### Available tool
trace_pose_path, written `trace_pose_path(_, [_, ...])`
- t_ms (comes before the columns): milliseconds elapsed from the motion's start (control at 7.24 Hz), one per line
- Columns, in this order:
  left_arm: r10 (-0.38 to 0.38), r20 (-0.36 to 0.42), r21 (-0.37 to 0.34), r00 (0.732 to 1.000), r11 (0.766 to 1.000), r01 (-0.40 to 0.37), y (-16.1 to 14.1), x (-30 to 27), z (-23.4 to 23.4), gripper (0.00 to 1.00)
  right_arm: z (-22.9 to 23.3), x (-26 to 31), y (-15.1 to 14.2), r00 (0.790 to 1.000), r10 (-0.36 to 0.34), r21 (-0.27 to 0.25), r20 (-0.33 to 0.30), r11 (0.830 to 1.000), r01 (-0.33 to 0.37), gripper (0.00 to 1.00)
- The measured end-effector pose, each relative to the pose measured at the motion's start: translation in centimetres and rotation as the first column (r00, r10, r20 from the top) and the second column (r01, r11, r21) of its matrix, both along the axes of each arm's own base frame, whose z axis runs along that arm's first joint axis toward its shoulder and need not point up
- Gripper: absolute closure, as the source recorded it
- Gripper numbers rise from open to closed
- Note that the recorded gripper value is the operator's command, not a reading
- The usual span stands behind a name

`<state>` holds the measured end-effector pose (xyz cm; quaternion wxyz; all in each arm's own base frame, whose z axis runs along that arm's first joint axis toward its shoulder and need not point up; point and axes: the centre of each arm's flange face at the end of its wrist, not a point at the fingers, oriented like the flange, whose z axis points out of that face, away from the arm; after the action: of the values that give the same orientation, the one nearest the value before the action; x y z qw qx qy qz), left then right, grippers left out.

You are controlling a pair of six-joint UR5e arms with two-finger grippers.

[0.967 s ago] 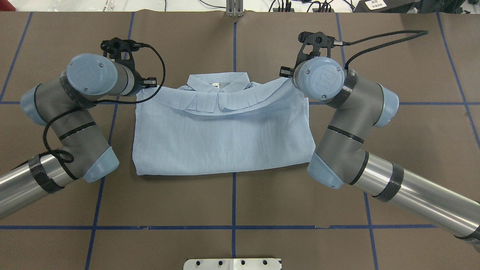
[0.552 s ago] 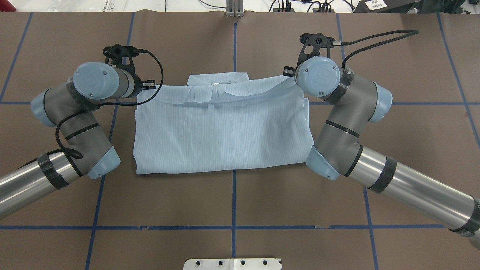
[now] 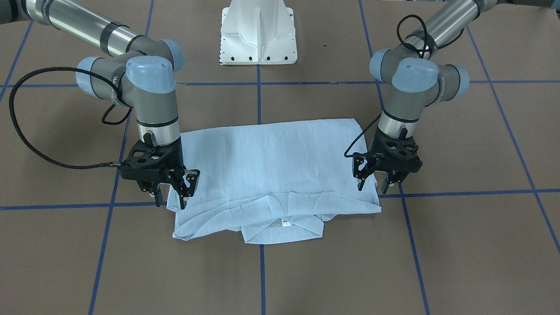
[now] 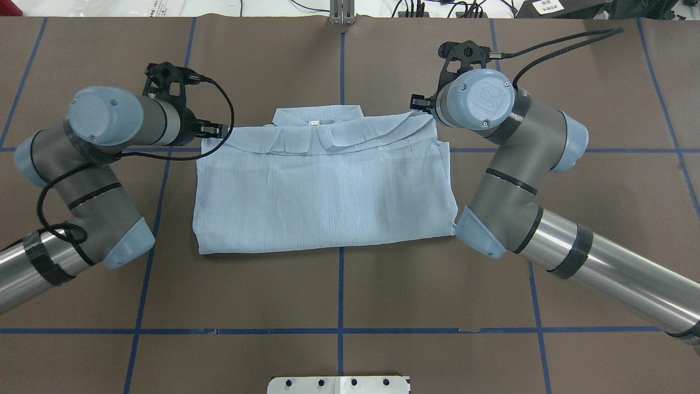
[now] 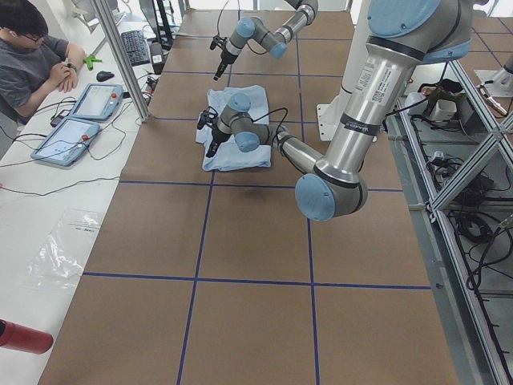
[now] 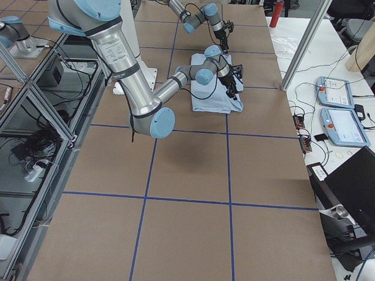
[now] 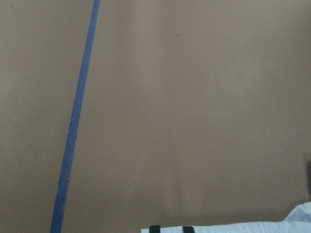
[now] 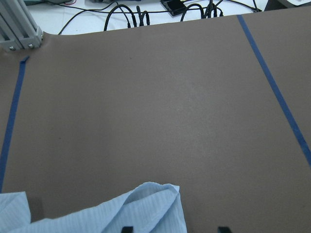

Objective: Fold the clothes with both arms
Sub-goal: 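Lay the hem down near the collar and open both grippers, then move the left gripper to the folded shirt's side edge while the right gripper holds back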

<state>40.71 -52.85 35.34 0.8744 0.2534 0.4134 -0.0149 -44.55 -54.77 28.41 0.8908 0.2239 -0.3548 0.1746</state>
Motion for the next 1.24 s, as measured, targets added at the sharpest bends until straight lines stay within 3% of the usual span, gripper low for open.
trace_pose_path(414, [0.05, -0.1, -0.095, 0.994, 0.994, -0.059, 9.0, 0.1, 1.2, 0.03, 0.4, 2.7, 2.2, 0.999, -0.028, 0.014, 0.017, 1.0, 0.028, 0.0])
trace_pose_path(829, [0.047, -0.129, -0.161, 0.991, 0.985, -0.068, 16.5, 3.9, 3.4, 0.24, 0.5, 2.8, 2.4, 0.999, -0.031, 0.016, 0.019, 0.999, 0.03, 0.0])
trace_pose_path(1105, [0.053, -0.122, -0.173, 0.991, 0.982, -0.074, 17.8, 4.9, 4.0, 0.5, 0.5, 2.8, 2.4, 0.999, -0.031, 0.017, 0.019, 0.999, 0.031, 0.0])
trace_pose_path(1243, [0.057, -0.123, -0.174, 0.991, 0.982, -0.078, 18.0, 5.0, 4.0, 0.79, 0.5, 2.8, 2.4, 0.999, -0.031, 0.017, 0.019, 0.999, 0.031, 0.0])
